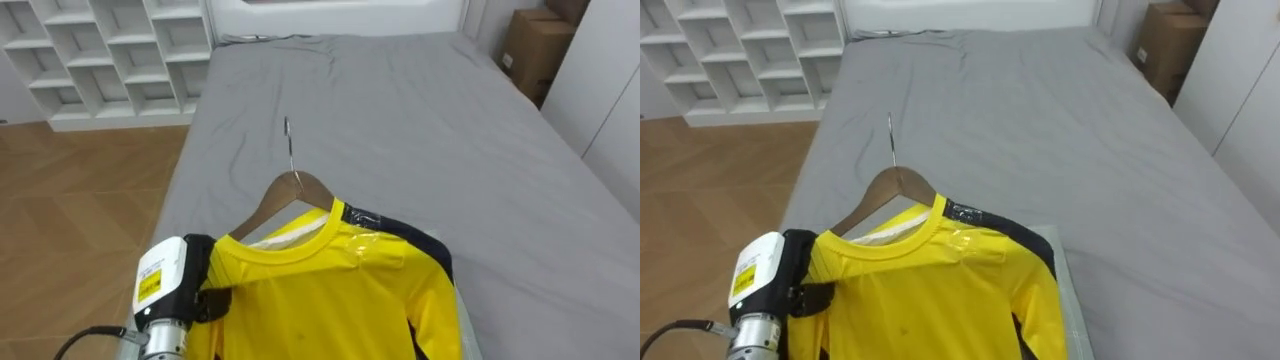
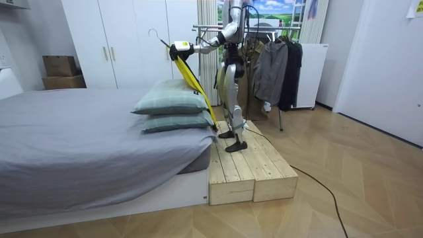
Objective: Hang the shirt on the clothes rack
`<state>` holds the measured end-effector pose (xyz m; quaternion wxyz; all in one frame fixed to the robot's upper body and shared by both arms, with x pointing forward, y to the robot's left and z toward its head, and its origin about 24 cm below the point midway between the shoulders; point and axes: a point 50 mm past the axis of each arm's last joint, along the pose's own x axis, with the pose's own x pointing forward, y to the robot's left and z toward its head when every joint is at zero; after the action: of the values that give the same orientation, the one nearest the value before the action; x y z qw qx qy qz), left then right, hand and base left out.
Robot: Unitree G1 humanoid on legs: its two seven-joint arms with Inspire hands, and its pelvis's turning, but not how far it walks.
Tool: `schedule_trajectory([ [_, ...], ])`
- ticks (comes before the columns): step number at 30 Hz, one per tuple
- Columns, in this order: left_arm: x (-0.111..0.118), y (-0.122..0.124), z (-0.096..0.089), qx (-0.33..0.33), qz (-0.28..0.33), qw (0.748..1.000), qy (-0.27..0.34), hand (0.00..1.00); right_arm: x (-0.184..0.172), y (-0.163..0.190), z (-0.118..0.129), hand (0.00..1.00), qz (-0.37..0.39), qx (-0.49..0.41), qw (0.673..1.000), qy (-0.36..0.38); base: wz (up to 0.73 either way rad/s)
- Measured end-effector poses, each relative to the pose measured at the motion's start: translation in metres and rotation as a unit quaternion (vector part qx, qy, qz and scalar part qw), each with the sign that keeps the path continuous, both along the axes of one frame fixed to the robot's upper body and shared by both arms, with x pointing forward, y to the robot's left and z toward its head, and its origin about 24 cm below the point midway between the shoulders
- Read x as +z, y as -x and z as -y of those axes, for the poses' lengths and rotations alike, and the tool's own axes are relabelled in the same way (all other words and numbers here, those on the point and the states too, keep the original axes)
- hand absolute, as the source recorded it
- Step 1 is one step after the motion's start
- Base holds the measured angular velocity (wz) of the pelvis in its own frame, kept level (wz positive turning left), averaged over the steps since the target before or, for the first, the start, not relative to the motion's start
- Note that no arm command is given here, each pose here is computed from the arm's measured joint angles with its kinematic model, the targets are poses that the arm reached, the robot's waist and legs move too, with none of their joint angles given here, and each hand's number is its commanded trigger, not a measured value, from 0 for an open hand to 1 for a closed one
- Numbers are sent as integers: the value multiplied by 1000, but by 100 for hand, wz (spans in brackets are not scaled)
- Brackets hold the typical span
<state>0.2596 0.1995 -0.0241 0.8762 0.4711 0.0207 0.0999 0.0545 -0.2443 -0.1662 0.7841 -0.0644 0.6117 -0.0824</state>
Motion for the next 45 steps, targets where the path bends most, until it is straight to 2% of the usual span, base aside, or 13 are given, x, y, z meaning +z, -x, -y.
schedule_trajectory([
  [9, 9, -2, 2, 0, 44, 999, -10, 100, 0, 6, 2, 0, -5, -6, 1000, 2, 0],
  [17, 4, 5, 0, 10, 43, 999, -11, 100, 0, 9, 5, 0, -7, -18, 1000, 5, 0],
  [29, 1, 10, -3, 20, 42, 999, -8, 100, 1, 11, 9, 0, -27, 23, 998, 51, -1],
  [35, 7, 9, -2, 18, 58, 998, -9, 100, 4, 14, 18, 0, -30, 15, 993, 112, -1],
  [38, 15, 7, -2, 18, 83, 996, -14, 100, 8, 13, 28, 0, -30, 33, 984, 171, -4],
  [42, 20, 7, -3, 23, 107, 994, -18, 100, 16, -1, 38, 0, -6, 97, 958, 269, -9],
  [45, 25, 6, 0, 16, 119, 993, -18, 100, 25, -18, 44, 0, 31, 103, 937, 333, -4],
])
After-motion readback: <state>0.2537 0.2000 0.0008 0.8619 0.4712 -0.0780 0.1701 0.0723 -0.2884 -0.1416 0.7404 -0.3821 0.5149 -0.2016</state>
